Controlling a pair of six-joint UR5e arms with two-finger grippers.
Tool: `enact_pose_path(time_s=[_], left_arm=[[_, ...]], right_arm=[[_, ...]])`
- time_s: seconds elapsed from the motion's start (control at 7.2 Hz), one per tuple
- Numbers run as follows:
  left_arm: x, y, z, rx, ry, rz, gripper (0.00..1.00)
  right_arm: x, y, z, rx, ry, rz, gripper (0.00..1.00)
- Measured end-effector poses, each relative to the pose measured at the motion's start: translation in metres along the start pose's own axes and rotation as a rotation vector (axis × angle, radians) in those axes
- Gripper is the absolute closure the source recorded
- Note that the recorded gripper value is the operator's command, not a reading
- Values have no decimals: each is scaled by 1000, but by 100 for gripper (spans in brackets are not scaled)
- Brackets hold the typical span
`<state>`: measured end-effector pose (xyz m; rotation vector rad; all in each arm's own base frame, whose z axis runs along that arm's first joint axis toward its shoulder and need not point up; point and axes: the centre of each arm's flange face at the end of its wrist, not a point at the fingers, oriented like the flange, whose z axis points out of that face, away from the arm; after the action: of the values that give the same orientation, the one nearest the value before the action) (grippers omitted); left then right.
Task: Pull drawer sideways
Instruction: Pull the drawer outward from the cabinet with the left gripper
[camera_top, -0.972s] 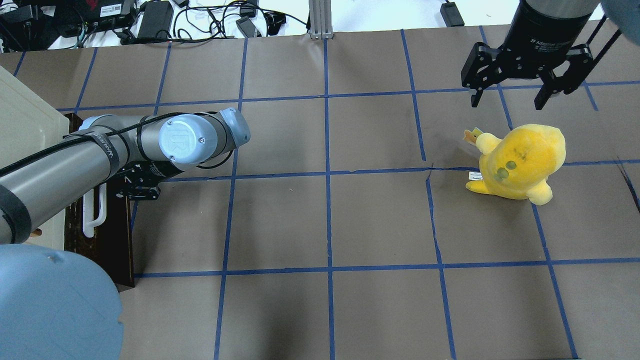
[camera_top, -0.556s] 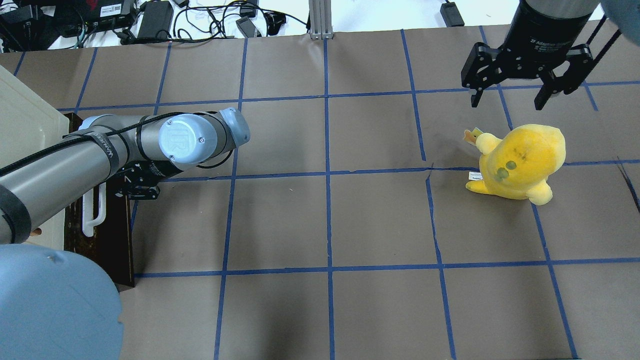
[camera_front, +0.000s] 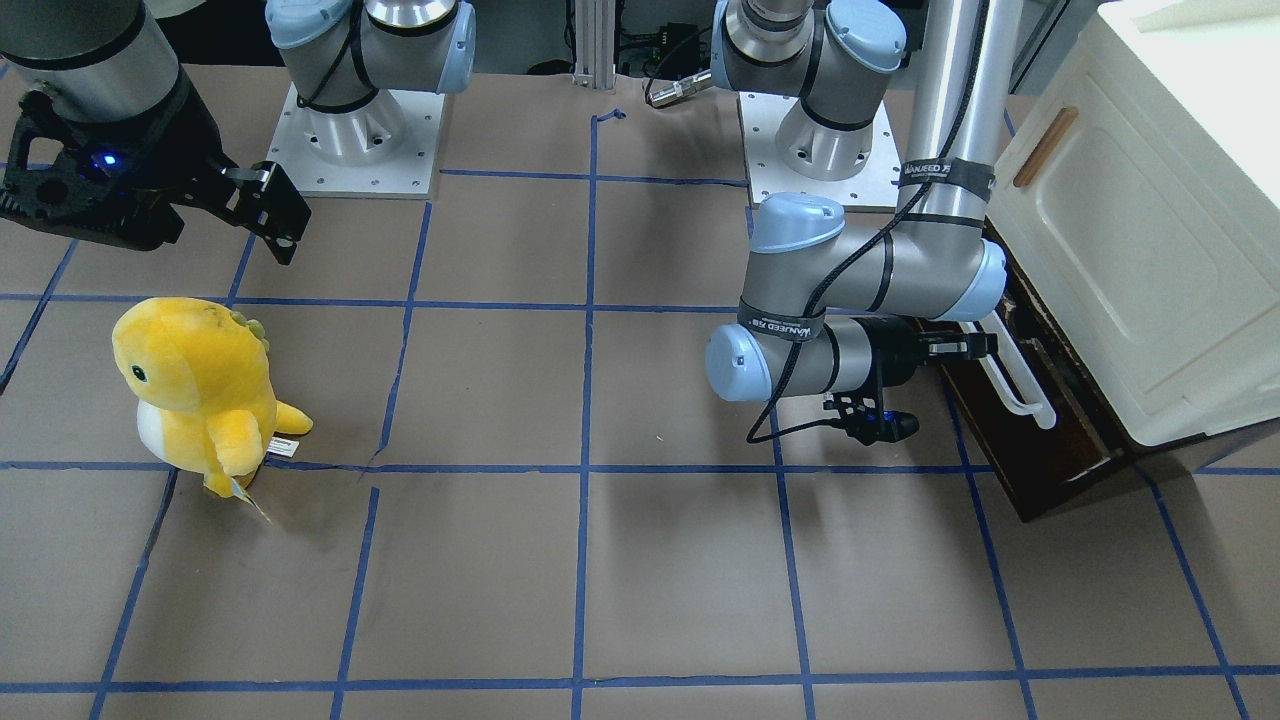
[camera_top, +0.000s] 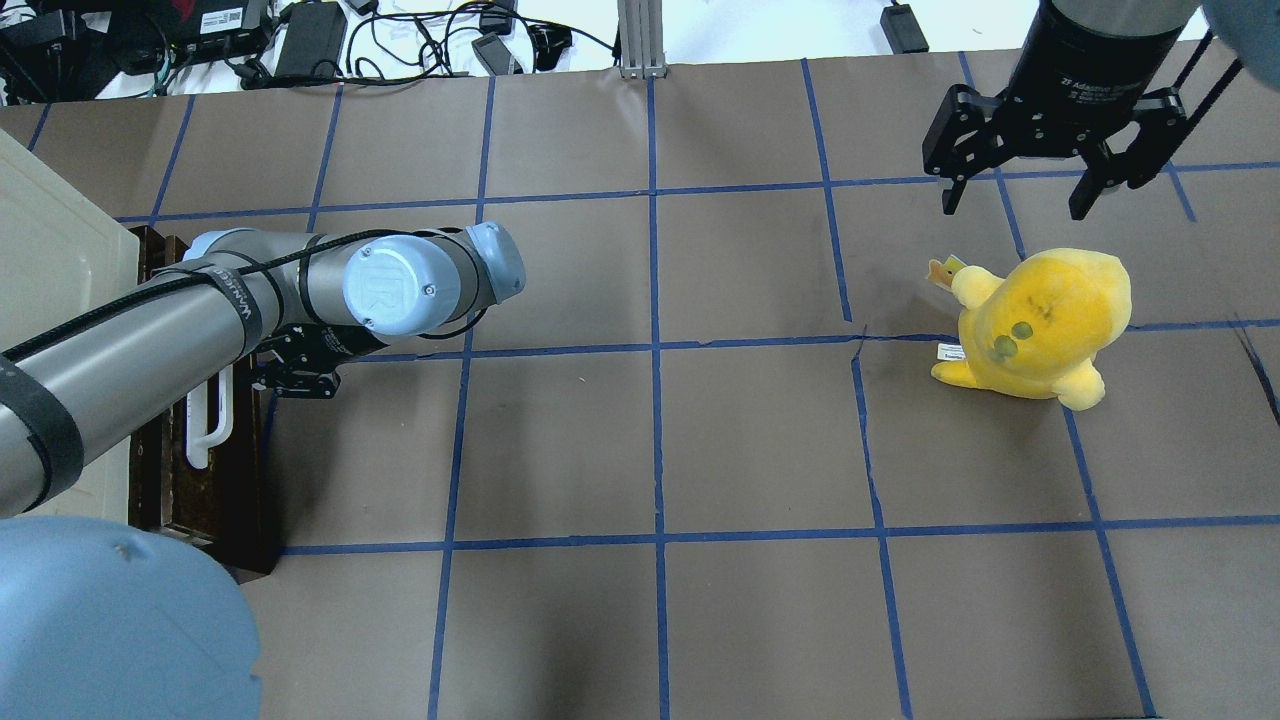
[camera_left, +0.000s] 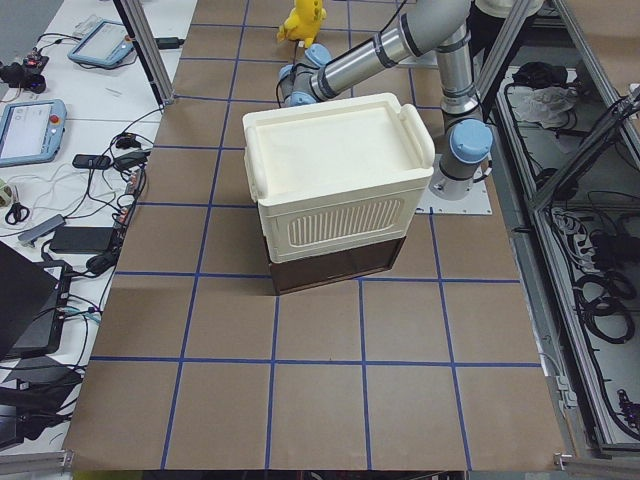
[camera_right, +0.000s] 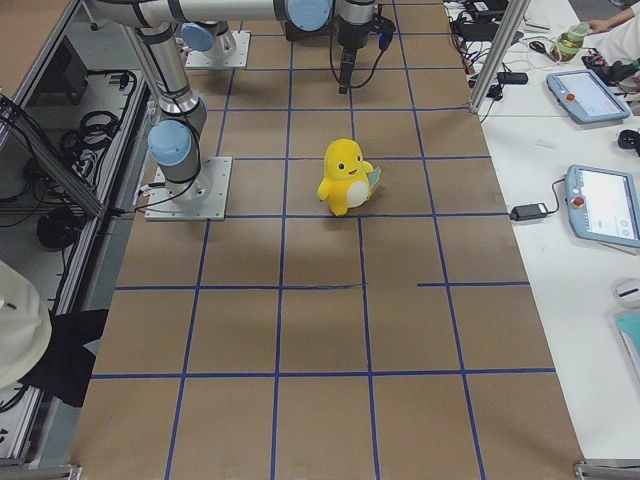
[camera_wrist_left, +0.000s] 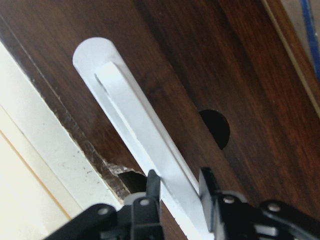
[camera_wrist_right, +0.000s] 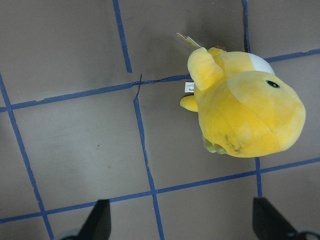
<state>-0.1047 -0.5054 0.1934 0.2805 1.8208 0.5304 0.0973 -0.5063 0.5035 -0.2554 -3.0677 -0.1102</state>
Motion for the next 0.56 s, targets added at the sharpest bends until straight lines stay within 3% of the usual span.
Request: enact_pose_path(time_s=[0.56], left_arm=[[11,5,-25,53,-25,3,73]], right_arm=[[0,0,0,0,0,0,0]])
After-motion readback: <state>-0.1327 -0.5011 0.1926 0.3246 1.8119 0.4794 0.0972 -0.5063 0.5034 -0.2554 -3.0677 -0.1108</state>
